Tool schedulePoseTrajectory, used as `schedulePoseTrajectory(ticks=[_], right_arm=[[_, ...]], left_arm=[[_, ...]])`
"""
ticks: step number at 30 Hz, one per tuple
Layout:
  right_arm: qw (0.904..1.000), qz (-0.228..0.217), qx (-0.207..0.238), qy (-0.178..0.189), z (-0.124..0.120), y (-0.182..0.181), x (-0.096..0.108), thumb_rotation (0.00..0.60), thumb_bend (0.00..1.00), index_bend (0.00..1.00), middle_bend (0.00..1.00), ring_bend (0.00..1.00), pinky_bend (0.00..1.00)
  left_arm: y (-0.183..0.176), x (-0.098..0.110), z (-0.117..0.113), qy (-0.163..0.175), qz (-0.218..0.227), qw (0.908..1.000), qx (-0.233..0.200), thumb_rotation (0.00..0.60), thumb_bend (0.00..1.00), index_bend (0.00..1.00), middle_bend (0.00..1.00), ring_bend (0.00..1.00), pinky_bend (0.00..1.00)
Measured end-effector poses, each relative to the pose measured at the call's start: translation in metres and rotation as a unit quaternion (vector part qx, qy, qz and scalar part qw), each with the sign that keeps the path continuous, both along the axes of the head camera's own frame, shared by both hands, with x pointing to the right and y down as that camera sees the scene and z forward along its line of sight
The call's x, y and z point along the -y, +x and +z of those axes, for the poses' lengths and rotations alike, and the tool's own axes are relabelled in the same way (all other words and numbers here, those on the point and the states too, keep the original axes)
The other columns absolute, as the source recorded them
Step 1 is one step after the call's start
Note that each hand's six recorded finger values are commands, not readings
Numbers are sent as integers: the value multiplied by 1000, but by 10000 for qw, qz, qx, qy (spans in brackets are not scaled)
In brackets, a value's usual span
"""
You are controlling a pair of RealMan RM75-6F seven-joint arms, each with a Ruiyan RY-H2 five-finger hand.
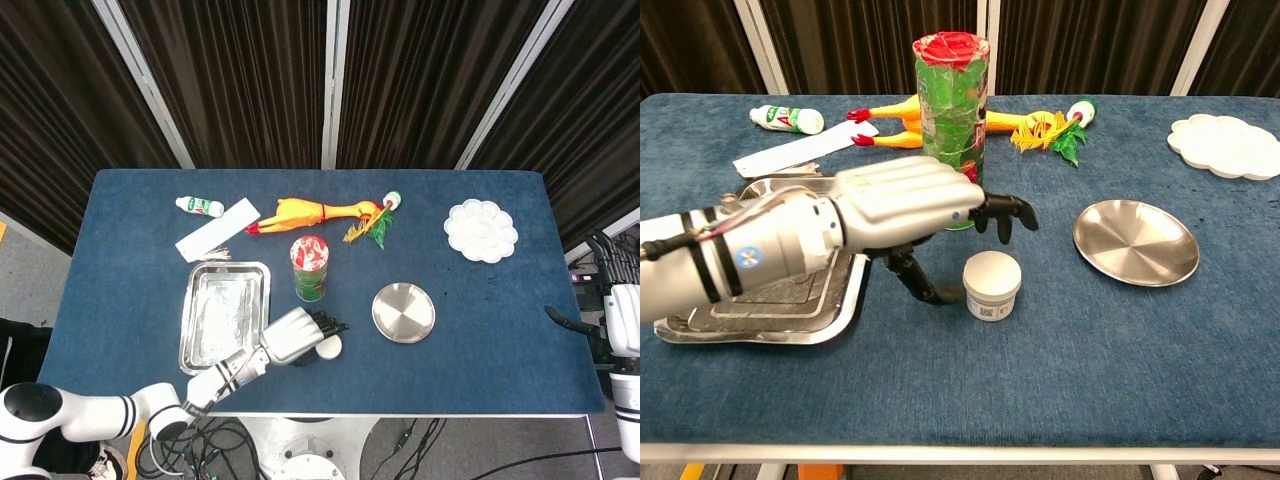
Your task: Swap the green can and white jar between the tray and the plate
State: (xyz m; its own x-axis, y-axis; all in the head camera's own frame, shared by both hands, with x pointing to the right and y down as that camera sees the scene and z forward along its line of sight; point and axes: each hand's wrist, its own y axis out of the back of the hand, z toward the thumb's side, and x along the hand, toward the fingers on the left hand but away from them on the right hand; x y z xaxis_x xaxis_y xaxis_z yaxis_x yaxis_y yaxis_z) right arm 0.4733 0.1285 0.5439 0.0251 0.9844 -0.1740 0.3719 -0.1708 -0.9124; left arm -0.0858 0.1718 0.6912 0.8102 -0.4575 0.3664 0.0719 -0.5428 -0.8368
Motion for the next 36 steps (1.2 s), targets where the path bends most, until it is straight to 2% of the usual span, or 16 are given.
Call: schedulePoseTrajectory(ticks=[3, 5, 8, 12, 16, 19, 20, 21, 25, 28, 32, 36], right_arm=[[10000, 4, -34, 8, -1, 1, 0, 600, 19, 0, 0, 0, 0], [10000, 4, -43, 13, -2, 1, 0, 600, 20, 0, 0, 0, 0], [10000, -3, -14, 70, -5, 0, 1, 600, 20, 0, 0, 0, 0], [9998, -36, 7, 208, -12, -3, 2, 600, 20, 0, 0, 0, 0], [9995, -66, -15, 315, -19, -5, 3, 600, 20, 0, 0, 0, 0], [9993, -82, -43, 374, -24, -7, 3, 600, 19, 0, 0, 0, 0], [9992, -86, -54, 376, -24, -8, 3, 600, 19, 0, 0, 0, 0], [9992, -91, -65, 374, -24, -8, 3, 600, 19, 0, 0, 0, 0], [9993, -103, -99, 340, -24, -11, 3, 600, 19, 0, 0, 0, 0], [9994, -105, -98, 301, -21, -14, 4, 600, 19, 0, 0, 0, 0], [9996, -114, -106, 231, -17, -16, 5, 600, 19, 0, 0, 0, 0], [9997, -116, -98, 213, -16, -16, 6, 600, 19, 0, 0, 0, 0]], left_arm=[[-14, 7, -14, 137, -247, 9996, -61, 600, 221, 167, 264, 288, 585], [-30, 14, -27, 266, -501, 9984, -79, 600, 222, 225, 292, 302, 592], [-59, 23, -49, 438, -899, 9950, -72, 600, 222, 357, 404, 385, 619], [-109, 33, -76, 750, -1437, 9866, 191, 600, 222, 384, 429, 404, 622], [-158, 42, -90, 927, -1981, 9736, 649, 600, 220, 367, 417, 403, 620], [-178, 56, -89, 936, -2334, 9645, 810, 600, 198, 244, 310, 323, 557], [-183, 63, -89, 951, -2447, 9616, 802, 600, 185, 189, 249, 260, 512], [-185, 68, -89, 956, -2509, 9603, 759, 600, 169, 137, 185, 192, 456], [-181, 90, -92, 949, -2623, 9598, 323, 600, 131, 68, 106, 85, 348], [-165, 108, -96, 908, -2498, 9639, -128, 600, 118, 52, 96, 70, 319], [-130, 129, -101, 782, -2091, 9725, -664, 600, 108, 43, 84, 57, 294], [-100, 136, -100, 638, -1663, 9804, -837, 600, 108, 43, 50, 34, 282]])
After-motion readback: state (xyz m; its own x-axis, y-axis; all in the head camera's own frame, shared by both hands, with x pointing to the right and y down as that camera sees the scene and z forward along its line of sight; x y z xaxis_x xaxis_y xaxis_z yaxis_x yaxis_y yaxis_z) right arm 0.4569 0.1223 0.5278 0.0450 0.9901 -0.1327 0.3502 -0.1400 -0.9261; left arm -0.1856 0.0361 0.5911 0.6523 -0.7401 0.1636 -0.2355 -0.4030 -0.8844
